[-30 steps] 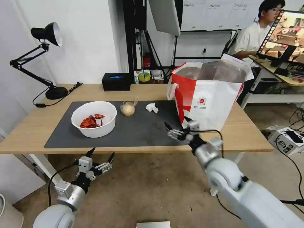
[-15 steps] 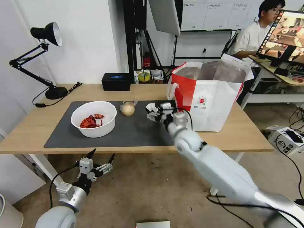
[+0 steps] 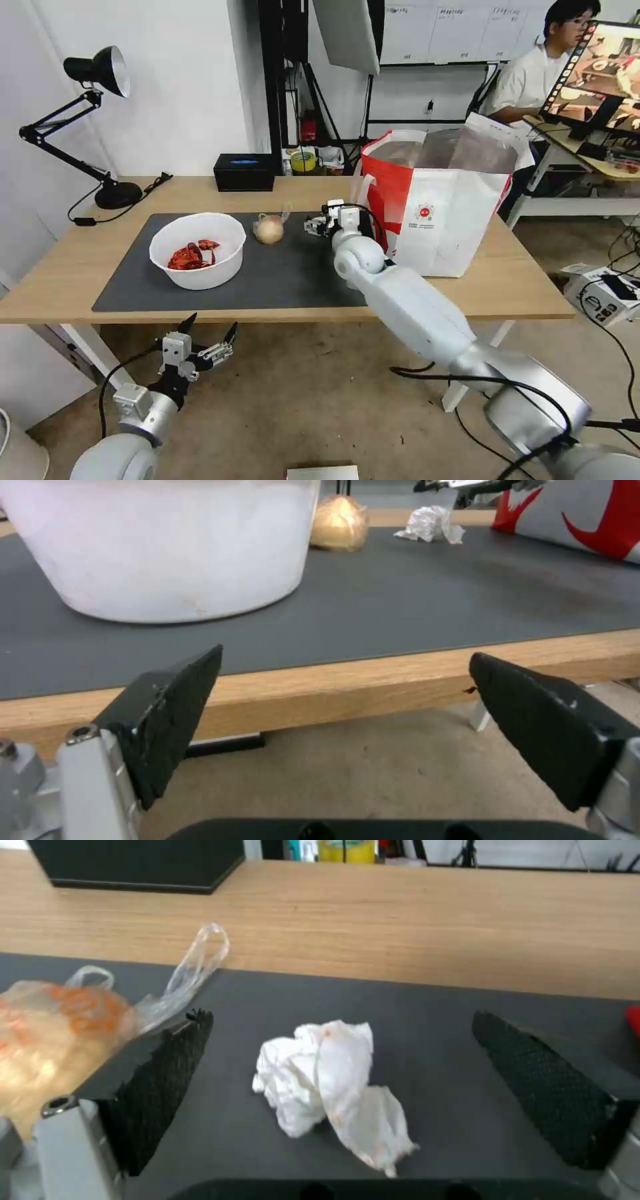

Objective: Pick up the trash from the table and place it into the takeout bag.

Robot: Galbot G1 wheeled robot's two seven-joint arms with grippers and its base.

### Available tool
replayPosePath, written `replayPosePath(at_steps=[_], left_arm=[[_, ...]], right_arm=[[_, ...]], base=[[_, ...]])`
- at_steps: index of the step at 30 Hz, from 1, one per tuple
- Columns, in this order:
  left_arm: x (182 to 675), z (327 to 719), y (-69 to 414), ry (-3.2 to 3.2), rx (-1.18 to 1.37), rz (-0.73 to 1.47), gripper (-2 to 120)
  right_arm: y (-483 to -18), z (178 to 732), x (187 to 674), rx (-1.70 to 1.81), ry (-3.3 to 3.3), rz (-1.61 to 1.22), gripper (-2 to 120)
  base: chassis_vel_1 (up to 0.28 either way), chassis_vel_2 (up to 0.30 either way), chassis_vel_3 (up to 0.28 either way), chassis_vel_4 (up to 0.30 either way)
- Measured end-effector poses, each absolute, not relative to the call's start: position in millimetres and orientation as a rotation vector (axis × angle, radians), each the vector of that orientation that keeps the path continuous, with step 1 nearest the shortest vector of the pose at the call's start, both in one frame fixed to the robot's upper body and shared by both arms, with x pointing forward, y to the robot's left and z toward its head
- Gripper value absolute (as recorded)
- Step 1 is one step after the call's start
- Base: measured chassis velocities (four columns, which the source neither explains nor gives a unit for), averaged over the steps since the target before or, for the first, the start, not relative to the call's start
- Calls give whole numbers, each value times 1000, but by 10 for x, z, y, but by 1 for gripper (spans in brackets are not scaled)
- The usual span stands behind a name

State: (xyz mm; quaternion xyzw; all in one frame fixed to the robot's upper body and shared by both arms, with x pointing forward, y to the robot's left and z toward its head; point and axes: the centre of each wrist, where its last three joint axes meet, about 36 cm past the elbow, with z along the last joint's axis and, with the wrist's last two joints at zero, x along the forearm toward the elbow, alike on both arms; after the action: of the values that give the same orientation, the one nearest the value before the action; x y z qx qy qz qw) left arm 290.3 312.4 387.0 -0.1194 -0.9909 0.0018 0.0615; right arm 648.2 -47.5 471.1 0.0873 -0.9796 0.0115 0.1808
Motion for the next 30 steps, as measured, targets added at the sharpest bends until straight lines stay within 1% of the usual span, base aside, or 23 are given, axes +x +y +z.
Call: replayPosePath(at_steps=[8,22,24,25,26,29,30], left_arm=[[2923,3877,3162,-2998,-368,7,100],[2936,3856,3173,-3005,-371,6,100],[2935,3851,3175,-3011,-371,6,100],[2932,3848,3175,-3012,-371,7,100],[2932,3848,3175,-3012,-371,7,100],[2925,3843,3171,-3012,-371,10,100],[2925,3843,3171,-3012,-371,10,100]], right_arm=[[-325,4698,6669,200,-2716,38,100],[-325,4565,6755,182,-2625,21,100],[-329,4536,6745,188,-2613,10,93],[-331,4523,6732,190,-2610,8,87],[-331,4523,6732,190,-2610,8,87],[-354,4510,6699,194,-2607,1,74],[-354,4510,6699,194,-2607,1,74]], base=[[0,0,0,0],[0,0,0,0],[0,0,0,0],[0,0,0,0],[0,0,0,0],[0,0,0,0],[0,0,0,0]])
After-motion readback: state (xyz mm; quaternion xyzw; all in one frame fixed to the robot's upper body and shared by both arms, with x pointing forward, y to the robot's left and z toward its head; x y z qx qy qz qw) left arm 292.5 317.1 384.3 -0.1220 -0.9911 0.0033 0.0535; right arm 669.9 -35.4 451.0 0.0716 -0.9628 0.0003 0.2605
